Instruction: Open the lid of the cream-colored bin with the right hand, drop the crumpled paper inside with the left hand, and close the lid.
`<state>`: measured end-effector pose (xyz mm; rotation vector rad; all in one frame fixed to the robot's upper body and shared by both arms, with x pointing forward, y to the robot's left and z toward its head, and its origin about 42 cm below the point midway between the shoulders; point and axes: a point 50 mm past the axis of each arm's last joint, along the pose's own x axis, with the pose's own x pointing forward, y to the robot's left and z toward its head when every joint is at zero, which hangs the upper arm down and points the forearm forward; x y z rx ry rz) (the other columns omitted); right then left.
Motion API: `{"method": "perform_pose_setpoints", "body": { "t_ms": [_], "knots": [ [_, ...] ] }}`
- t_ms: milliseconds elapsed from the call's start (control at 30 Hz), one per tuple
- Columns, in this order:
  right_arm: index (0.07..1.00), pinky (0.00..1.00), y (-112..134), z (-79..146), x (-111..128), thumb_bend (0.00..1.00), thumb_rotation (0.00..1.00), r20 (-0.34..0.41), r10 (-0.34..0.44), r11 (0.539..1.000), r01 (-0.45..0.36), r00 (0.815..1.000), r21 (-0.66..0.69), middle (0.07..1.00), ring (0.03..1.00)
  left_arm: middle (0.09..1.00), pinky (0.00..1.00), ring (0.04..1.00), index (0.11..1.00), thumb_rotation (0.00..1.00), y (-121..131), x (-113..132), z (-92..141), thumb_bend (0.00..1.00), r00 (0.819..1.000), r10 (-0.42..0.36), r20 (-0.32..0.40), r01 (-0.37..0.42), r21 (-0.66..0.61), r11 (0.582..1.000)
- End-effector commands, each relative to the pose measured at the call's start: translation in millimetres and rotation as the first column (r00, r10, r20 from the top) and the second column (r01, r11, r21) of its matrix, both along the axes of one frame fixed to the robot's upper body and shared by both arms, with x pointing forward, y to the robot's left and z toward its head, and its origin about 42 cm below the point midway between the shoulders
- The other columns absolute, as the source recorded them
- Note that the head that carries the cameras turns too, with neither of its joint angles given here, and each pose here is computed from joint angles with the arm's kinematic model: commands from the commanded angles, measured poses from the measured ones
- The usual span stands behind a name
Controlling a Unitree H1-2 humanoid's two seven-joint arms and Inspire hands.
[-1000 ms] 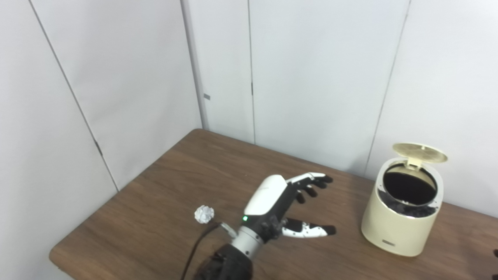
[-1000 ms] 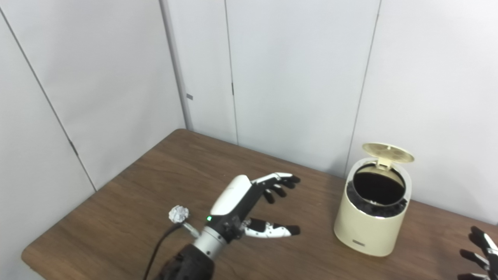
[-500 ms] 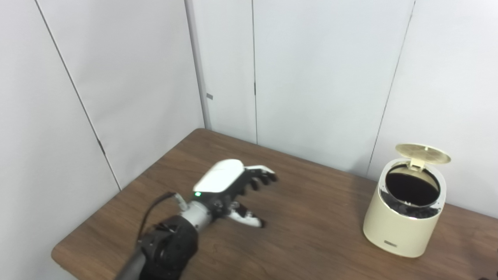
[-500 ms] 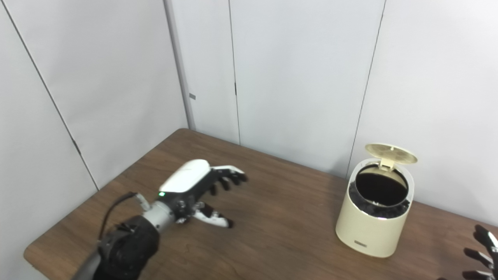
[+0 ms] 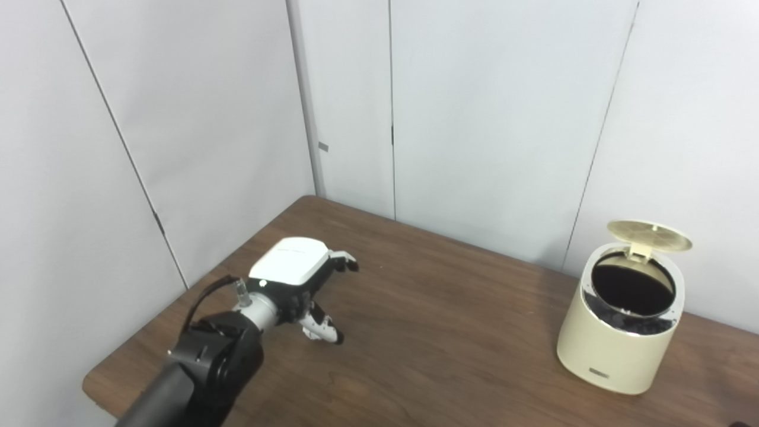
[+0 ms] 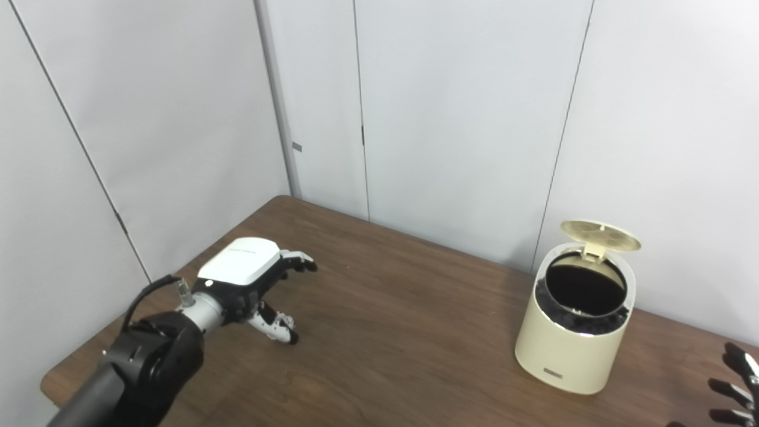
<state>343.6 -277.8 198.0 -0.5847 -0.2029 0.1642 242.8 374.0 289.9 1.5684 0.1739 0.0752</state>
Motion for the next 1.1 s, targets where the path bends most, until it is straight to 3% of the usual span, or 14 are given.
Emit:
{"method": "perform_pose_setpoints", "body": {
  "t_ms": [0,167,433,733,1067],
  "knots": [
    [0.953,0.7,-1.4,23.3,5.6,0.9,0.57,0.082,0.011,1.0,-0.011,0.997,-0.003,0.947,0.842,0.795,0.55,0.695,0.79,0.17,5.1,6.2,13.4,0.92,0.999,0.019,0.033,-0.022,0.094,0.995],
    [0.948,0.69,-1.6,23.5,5.3,0.9,0.57,0.082,0.007,1.0,-0.007,0.997,-0.007,0.942,0.833,0.775,0.6,0.694,0.783,0.14,13.0,13.3,9.1,0.92,0.999,0.054,-0.006,-0.052,0.141,0.989],
    [0.946,0.68,-1.4,23.9,4.6,0.9,0.57,0.084,0.006,1.0,-0.006,0.996,-0.01,0.941,0.827,0.696,0.53,0.654,0.734,0.15,20.7,23.9,-5.9,0.89,0.997,0.072,-0.013,-0.067,0.233,0.97],
    [0.947,0.64,-1.0,24.2,3.2,0.9,0.57,0.078,0.004,1.0,-0.002,0.997,-0.014,0.94,0.82,0.676,0.52,0.628,0.709,0.17,28.9,31.9,-28.3,0.87,0.998,0.065,-0.01,-0.061,0.23,0.971],
    [0.935,0.6,-4.3,25.5,2.5,0.9,0.56,0.089,0.006,1.0,-0.005,0.996,-0.01,0.932,0.809,0.65,0.5,0.611,0.707,0.18,29.7,36.2,-46.4,0.86,0.995,0.082,-0.062,-0.068,0.193,0.979]
  ]
}}
